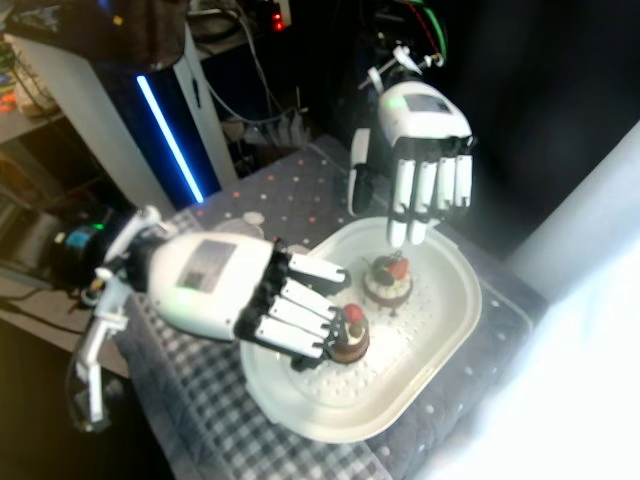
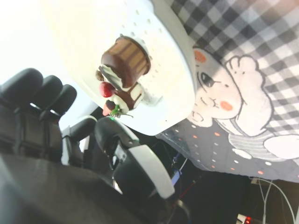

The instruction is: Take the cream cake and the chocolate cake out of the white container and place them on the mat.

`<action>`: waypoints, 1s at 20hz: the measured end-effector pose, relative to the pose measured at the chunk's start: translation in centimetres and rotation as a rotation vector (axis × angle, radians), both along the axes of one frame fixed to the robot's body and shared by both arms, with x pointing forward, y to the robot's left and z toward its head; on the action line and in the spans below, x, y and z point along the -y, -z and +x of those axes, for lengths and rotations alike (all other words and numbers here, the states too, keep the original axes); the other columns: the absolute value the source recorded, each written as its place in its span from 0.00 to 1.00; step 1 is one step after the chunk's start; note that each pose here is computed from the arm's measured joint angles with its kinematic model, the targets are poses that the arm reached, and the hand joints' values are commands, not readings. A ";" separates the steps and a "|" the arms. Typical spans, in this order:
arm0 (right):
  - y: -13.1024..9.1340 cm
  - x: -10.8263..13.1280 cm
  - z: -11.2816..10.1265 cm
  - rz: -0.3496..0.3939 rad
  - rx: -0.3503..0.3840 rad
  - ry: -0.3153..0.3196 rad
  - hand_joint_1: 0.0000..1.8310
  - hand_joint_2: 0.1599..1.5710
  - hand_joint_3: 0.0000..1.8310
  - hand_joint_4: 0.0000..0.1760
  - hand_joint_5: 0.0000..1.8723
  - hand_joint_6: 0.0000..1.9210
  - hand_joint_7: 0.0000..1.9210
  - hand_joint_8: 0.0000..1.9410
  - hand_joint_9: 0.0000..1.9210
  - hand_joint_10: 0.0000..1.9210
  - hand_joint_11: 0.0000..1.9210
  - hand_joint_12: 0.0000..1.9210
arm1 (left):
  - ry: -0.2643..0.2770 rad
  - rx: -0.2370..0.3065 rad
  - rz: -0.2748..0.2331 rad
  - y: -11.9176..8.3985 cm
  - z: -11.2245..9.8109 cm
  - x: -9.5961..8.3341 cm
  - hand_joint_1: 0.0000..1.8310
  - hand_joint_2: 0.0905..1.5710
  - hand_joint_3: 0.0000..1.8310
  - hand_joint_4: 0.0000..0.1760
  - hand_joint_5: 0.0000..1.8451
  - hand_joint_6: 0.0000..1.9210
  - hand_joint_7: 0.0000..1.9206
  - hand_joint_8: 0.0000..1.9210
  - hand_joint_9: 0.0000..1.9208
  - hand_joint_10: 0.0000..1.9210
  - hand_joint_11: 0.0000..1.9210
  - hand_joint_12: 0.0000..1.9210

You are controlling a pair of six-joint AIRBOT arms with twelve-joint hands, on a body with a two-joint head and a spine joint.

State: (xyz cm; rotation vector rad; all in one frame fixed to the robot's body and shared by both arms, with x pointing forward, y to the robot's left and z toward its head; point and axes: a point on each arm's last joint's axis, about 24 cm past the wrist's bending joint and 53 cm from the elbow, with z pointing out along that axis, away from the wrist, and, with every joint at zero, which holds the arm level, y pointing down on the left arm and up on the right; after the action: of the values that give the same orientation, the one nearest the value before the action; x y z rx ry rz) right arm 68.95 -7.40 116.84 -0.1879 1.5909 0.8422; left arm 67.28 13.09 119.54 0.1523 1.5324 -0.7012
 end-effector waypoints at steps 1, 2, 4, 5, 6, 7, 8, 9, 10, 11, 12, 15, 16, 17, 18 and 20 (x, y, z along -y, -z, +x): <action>0.1 0.1 0.1 -0.001 -0.003 0.002 0.54 0.50 0.00 0.00 0.26 0.00 0.17 0.00 0.17 0.02 0.00 0.58 | -0.004 0.011 -0.007 -0.3 0.0 -0.1 0.37 0.51 0.01 0.00 0.18 0.00 0.10 0.00 0.09 0.02 0.00 0.47; 0.1 0.1 0.1 -0.001 -0.003 0.002 0.53 0.50 0.00 0.00 0.25 0.00 0.16 0.00 0.17 0.02 0.00 0.58 | -0.005 0.012 -0.009 -0.4 0.0 -0.1 0.37 0.52 0.01 0.00 0.17 0.00 0.10 0.00 0.09 0.02 0.00 0.48; 0.2 0.1 0.3 0.001 -0.005 0.007 0.53 0.51 0.00 0.00 0.24 0.00 0.15 0.00 0.17 0.02 0.00 0.59 | -0.003 0.003 -0.004 -0.1 0.1 0.0 0.36 0.52 0.00 0.00 0.17 0.00 0.11 0.00 0.11 0.02 0.00 0.50; 0.2 0.2 0.4 0.002 -0.007 0.011 0.53 0.51 0.00 0.00 0.24 0.00 0.15 0.00 0.17 0.01 0.00 0.58 | -0.003 0.000 -0.005 0.0 0.3 0.1 0.36 0.52 0.00 0.00 0.18 0.00 0.12 0.00 0.12 0.02 0.00 0.50; 0.4 0.3 0.7 0.009 -0.015 0.019 0.53 0.50 0.00 0.00 0.24 0.00 0.16 0.00 0.17 0.01 0.00 0.57 | -0.001 -0.006 -0.003 0.3 0.6 0.3 0.39 0.53 0.00 0.00 0.19 0.00 0.14 0.01 0.14 0.02 0.00 0.51; 0.5 0.4 0.8 0.012 -0.019 0.024 0.53 0.51 0.00 0.00 0.24 0.00 0.17 0.01 0.19 0.02 0.00 0.59 | 0.002 -0.014 0.000 0.6 0.8 0.6 0.41 0.54 0.00 0.00 0.20 0.00 0.16 0.01 0.16 0.02 0.00 0.53; 0.7 0.3 1.0 0.013 -0.024 0.027 0.54 0.51 0.00 0.00 0.24 0.00 0.19 0.01 0.20 0.02 0.00 0.60 | 0.005 -0.023 0.003 0.9 1.1 0.9 0.43 0.54 0.00 0.00 0.21 0.01 0.19 0.01 0.18 0.02 0.00 0.55; 0.9 0.3 1.4 0.020 -0.033 0.034 0.54 0.51 0.00 0.00 0.24 0.00 0.19 0.01 0.20 0.02 0.00 0.59 | 0.010 -0.036 0.007 1.4 1.4 1.3 0.42 0.54 0.00 0.00 0.21 0.01 0.20 0.01 0.20 0.03 0.00 0.59; 1.2 0.2 1.6 0.022 -0.042 0.038 0.54 0.51 0.00 0.00 0.23 0.00 0.20 0.01 0.21 0.02 0.00 0.60 | 0.015 -0.047 0.009 1.7 1.6 1.7 0.43 0.55 0.00 0.00 0.22 0.01 0.21 0.01 0.21 0.03 0.00 0.61; 1.7 0.0 1.9 0.022 -0.057 0.043 0.54 0.51 0.00 0.00 0.23 0.00 0.21 0.01 0.21 0.02 0.00 0.59 | 0.015 -0.073 0.014 2.6 2.0 2.0 0.44 0.55 0.00 0.00 0.22 0.01 0.22 0.01 0.22 0.03 0.00 0.61; 2.0 -0.1 2.0 0.022 -0.066 0.044 0.54 0.51 0.00 0.00 0.23 0.00 0.21 0.01 0.21 0.02 0.00 0.58 | 0.013 -0.089 0.016 3.1 2.3 2.1 0.44 0.55 0.00 0.00 0.22 0.01 0.23 0.01 0.22 0.03 0.00 0.61; 2.9 -0.7 2.2 0.021 -0.093 0.042 0.52 0.49 0.00 0.00 0.21 0.00 0.19 0.00 0.20 0.01 0.00 0.58 | -0.002 -0.137 0.025 4.6 3.1 1.8 0.47 0.56 0.00 0.00 0.23 0.01 0.24 0.01 0.23 0.02 0.00 0.63; 3.1 -0.8 2.2 0.020 -0.098 0.041 0.53 0.49 0.00 0.00 0.21 0.00 0.19 0.00 0.20 0.01 0.00 0.58 | -0.005 -0.141 0.028 4.7 3.3 1.7 0.48 0.56 0.00 0.00 0.24 0.01 0.25 0.01 0.23 0.02 0.00 0.64; 3.2 -1.0 2.2 0.019 -0.102 0.040 0.53 0.50 0.00 0.00 0.20 0.00 0.18 0.00 0.20 0.01 0.00 0.57 | -0.003 -0.148 0.029 4.8 3.5 1.9 0.50 0.56 0.00 0.00 0.24 0.01 0.26 0.01 0.24 0.02 0.00 0.66; 3.5 -1.3 2.2 0.018 -0.107 0.035 0.53 0.50 0.00 0.00 0.20 0.00 0.17 0.00 0.20 0.01 0.00 0.58 | 0.002 -0.152 0.038 4.9 3.6 2.2 0.49 0.55 0.00 0.00 0.24 0.00 0.26 0.01 0.24 0.02 0.00 0.67; 3.8 -1.6 2.2 0.014 -0.116 0.031 0.53 0.50 0.00 0.00 0.20 0.00 0.15 0.00 0.19 0.00 0.00 0.60 | 0.020 -0.121 0.096 4.6 3.4 3.2 0.42 0.53 0.00 0.00 0.24 0.00 0.24 0.00 0.22 0.01 0.00 0.69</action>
State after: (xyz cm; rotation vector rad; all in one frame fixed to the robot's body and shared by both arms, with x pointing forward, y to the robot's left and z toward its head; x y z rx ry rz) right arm 71.14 -5.81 113.02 -0.1059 1.6917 0.8532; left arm 70.67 9.91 114.91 0.2005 1.6834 -0.6631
